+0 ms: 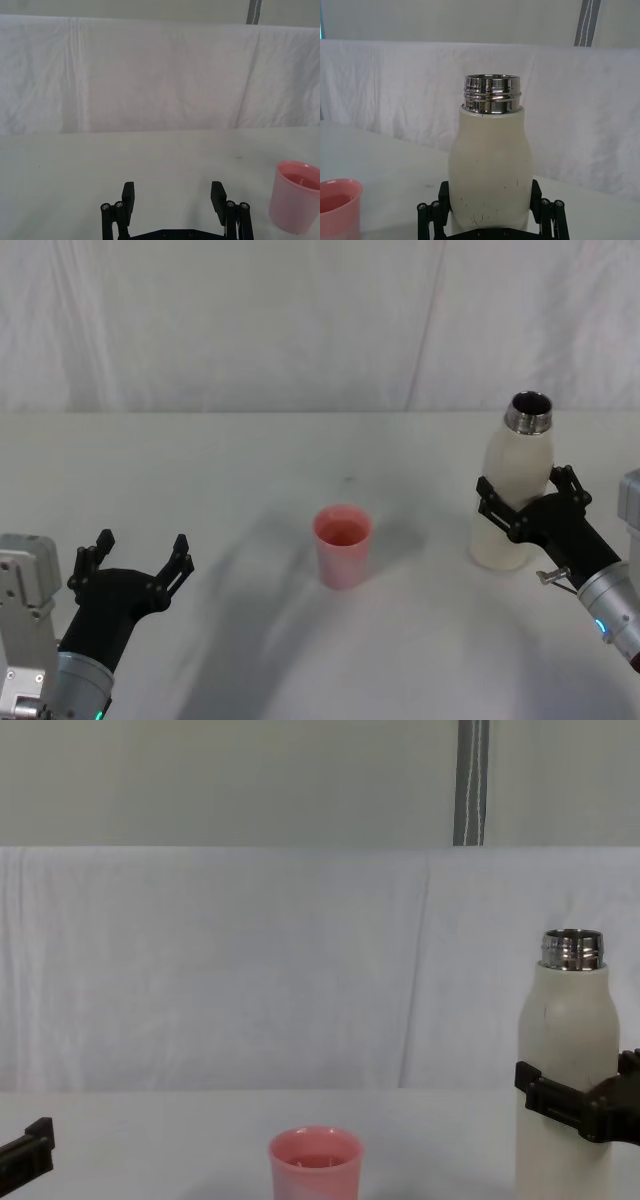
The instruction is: Grasp the thermos with one hand and pour water into the cup lid.
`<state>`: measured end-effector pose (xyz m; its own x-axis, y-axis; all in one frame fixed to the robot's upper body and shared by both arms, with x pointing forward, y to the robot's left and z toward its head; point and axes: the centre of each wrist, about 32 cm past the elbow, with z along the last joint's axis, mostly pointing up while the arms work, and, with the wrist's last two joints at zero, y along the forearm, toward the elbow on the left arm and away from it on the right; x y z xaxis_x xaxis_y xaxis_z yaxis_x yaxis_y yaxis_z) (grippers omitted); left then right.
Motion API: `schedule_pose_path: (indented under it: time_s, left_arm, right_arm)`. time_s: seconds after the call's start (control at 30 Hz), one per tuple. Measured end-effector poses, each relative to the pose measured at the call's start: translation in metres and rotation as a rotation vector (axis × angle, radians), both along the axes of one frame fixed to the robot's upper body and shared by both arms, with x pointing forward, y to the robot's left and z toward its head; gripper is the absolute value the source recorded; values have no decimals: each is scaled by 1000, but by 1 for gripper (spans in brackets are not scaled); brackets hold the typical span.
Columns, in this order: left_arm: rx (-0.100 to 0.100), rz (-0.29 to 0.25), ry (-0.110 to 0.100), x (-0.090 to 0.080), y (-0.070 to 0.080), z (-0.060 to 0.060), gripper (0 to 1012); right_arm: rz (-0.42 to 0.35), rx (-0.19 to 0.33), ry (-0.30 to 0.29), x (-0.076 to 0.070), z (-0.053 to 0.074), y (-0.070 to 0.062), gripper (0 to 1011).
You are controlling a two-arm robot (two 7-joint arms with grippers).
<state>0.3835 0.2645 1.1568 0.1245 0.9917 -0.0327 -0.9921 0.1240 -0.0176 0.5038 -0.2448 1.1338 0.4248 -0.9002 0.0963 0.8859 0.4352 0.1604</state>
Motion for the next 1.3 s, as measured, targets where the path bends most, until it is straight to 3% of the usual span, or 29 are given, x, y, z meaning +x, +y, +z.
schedule_pose_path:
  time_s: [0.43, 1.3]
  left_arm:
    - [0, 0, 0, 0, 0, 0, 1001]
    - [0, 0, 0, 0, 0, 0, 1001]
  right_arm:
    - [-6, 18, -2, 4, -3, 0, 950]
    - [-11, 4, -3, 3, -5, -1, 950]
